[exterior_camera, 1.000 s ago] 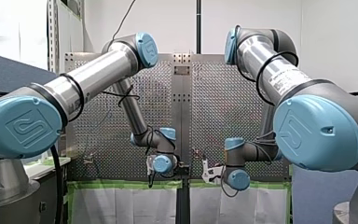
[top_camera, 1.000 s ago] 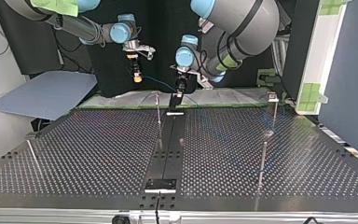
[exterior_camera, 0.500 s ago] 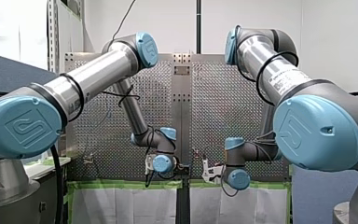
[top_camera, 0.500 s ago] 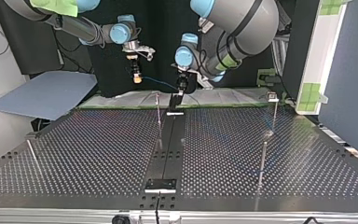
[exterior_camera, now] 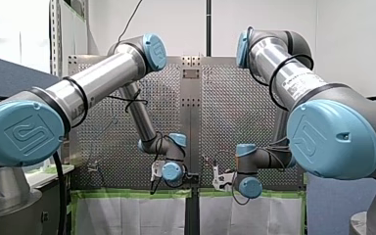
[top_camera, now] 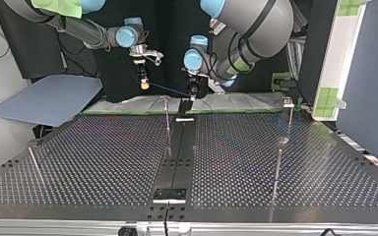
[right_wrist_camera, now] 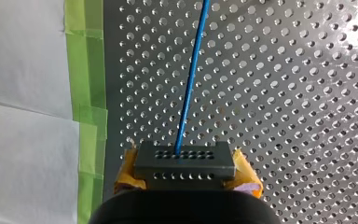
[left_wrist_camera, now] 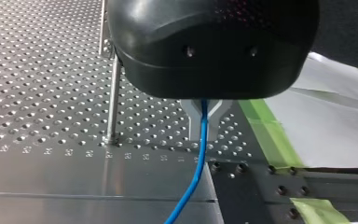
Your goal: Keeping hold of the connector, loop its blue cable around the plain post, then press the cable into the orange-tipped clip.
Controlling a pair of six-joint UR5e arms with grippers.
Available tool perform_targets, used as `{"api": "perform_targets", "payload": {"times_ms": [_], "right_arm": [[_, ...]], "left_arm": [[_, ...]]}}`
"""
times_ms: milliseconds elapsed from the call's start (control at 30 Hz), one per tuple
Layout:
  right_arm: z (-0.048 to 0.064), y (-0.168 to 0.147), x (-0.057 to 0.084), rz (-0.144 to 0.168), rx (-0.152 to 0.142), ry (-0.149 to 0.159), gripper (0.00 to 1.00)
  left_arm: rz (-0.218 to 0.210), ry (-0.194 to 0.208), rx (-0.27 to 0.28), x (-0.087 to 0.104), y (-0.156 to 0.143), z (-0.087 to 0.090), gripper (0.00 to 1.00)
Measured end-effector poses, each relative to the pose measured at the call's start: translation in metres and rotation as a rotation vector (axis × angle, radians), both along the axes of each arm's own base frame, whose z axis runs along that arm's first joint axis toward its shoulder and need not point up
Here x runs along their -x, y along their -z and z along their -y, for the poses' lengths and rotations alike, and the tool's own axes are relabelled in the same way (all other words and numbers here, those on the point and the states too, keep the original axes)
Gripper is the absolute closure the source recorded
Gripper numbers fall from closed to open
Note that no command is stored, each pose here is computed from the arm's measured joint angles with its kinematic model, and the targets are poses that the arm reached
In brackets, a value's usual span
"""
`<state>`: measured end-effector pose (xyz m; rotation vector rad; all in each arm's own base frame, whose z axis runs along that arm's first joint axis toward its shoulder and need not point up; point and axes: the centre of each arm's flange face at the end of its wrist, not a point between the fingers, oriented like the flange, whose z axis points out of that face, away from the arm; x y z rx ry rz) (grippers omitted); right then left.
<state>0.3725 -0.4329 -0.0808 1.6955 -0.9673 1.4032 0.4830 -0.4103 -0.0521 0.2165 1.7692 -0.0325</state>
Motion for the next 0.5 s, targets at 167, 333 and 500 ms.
{"api": "perform_targets", "payload": {"times_ms": [167,333,500], "right_arm": [[0.004,-0.002,-0.002,0.003,0.006,-0.002,1.0],[0.009,-0.003,-0.004,-0.005,0.004,-0.002,1.0],[0.013,-0.005,-0.006,-0.012,0.007,-0.002,1.0]], "left_arm": [[-0.005,0.008,0.031,-0.004,0.005,0.006,1.0],[-0.005,0.002,0.059,-0.01,0.013,0.013,1.0],[0.02,0.001,0.124,-0.022,0.005,0.025,1.0]]}}
